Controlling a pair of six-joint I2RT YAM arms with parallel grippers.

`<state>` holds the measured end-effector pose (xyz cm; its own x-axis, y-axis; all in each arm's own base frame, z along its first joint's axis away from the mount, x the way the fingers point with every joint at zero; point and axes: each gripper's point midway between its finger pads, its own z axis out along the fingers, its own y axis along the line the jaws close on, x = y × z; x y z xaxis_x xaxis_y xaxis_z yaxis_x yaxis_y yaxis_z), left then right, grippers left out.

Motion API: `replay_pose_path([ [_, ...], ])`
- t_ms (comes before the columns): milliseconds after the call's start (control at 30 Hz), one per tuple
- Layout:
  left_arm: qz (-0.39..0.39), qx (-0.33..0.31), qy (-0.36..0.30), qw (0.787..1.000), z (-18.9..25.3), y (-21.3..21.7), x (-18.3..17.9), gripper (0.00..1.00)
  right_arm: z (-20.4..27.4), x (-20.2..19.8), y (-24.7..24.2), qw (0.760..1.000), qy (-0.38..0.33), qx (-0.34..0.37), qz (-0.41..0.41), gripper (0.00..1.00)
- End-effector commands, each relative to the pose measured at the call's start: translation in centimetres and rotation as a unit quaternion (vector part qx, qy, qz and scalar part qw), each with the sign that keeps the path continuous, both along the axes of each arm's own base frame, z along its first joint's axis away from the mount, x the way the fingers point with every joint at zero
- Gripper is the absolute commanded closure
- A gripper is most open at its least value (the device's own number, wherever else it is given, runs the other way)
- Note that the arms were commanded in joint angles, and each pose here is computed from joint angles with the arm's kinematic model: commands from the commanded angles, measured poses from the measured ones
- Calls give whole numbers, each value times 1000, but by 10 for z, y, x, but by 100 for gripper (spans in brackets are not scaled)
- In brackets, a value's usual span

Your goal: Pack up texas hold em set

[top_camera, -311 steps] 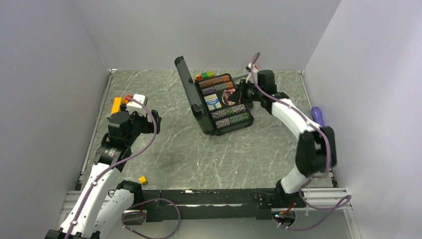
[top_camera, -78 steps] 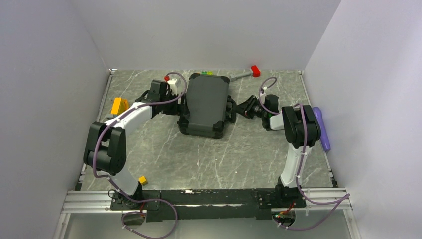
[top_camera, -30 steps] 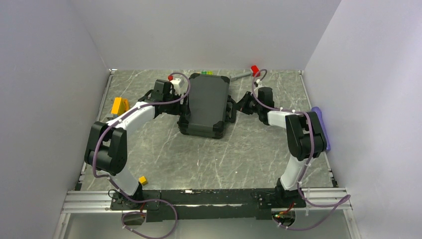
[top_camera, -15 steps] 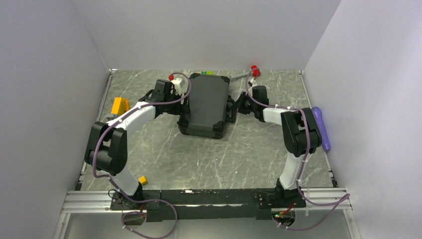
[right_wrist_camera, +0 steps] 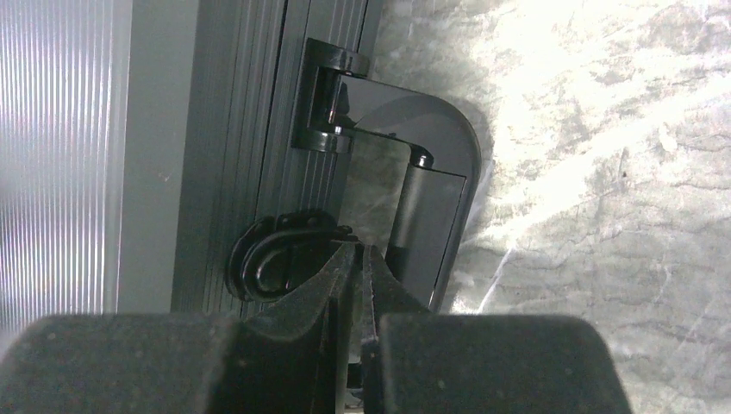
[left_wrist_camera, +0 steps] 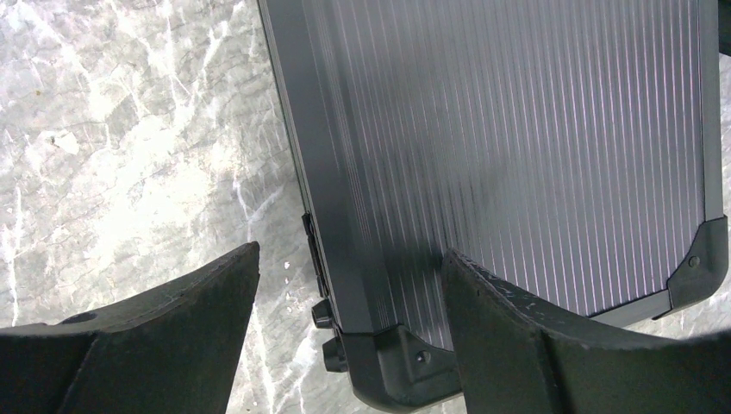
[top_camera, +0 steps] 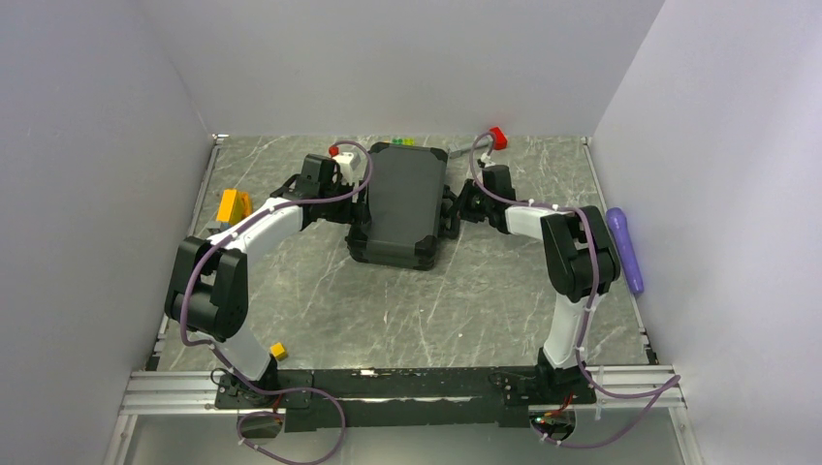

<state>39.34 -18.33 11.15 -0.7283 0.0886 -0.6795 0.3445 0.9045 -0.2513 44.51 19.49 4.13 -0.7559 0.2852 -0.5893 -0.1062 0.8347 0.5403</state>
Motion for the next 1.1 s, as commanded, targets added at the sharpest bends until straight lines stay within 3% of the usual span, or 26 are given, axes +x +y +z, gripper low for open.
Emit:
replay_pose_path([
  [0,-7,-2,-33,999,25,-3,6,19,1,4,11,1000,-8,-2,13,89],
  [567,-8,-4,-35,999,27,-4,6,20,-15,-14,28,998,36,-44,30,90],
  [1067,-8,-5,-37,999,29,-4,5,20,-33,-42,44,997,70,-37,23,93],
])
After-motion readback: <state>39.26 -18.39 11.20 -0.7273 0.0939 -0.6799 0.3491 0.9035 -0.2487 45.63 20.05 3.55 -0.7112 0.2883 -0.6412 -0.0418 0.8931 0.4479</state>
